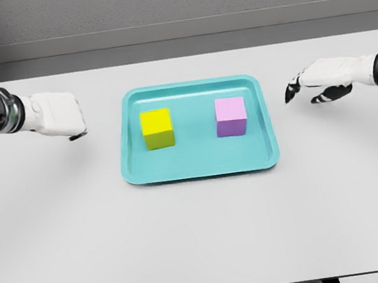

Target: Push two cubes

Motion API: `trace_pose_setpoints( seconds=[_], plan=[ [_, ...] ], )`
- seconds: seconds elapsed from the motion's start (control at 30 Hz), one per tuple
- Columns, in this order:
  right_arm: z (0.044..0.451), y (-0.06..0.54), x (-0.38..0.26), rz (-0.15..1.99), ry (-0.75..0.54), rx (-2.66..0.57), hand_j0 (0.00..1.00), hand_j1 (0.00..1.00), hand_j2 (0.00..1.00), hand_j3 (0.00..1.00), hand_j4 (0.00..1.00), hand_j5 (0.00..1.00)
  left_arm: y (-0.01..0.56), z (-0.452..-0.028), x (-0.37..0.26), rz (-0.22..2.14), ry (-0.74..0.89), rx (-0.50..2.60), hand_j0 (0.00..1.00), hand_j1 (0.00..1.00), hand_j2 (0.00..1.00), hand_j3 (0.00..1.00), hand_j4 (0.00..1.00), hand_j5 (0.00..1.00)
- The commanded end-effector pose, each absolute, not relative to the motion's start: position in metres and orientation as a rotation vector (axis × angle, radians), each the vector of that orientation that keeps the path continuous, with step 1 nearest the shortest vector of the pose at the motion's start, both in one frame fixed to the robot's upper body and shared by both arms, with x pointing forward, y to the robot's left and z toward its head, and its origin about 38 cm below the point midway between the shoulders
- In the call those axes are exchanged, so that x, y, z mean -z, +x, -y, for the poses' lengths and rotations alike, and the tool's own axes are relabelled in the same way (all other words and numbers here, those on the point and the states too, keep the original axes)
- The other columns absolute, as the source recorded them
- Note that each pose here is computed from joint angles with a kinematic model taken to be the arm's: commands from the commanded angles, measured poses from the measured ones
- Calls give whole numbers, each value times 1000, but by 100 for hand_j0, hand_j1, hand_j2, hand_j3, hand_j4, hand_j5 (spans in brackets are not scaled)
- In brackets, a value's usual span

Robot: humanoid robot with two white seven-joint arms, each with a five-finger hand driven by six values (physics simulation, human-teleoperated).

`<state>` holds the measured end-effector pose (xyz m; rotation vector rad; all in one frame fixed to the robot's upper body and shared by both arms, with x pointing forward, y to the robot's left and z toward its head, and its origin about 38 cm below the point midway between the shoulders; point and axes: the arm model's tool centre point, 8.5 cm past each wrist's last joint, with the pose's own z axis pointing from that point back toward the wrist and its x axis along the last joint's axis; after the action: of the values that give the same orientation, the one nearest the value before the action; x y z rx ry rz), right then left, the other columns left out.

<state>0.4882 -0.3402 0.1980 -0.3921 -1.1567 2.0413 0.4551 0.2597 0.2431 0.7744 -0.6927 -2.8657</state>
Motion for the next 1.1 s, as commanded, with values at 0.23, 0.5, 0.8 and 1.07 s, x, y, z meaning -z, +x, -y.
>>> trace_pose_setpoints(
  seconds=[0.23, 0.5, 0.8, 1.07],
  plan=[
    [306, 489, -189, 1140, -327, -2136, 27, 27, 27, 27, 27, 27, 466, -262, -235, 691, 718, 2822, 46, 46, 46, 46, 46, 46],
    [277, 493, -204, 1186, -327, -2204, 27, 27, 27, 27, 27, 27, 467, -243, -237, 744, 721, 2844, 46, 46, 46, 46, 46, 46],
    [256, 494, -197, 1178, -291, -2250, 17, 17, 17, 17, 17, 17, 488, -254, -223, 708, 667, 2757, 45, 45, 45, 45, 45, 45],
    [253, 498, -194, 1164, -296, -2253, 14, 14, 14, 14, 14, 14, 483, -222, -218, 773, 637, 2810, 43, 43, 43, 43, 43, 43]
  ],
)
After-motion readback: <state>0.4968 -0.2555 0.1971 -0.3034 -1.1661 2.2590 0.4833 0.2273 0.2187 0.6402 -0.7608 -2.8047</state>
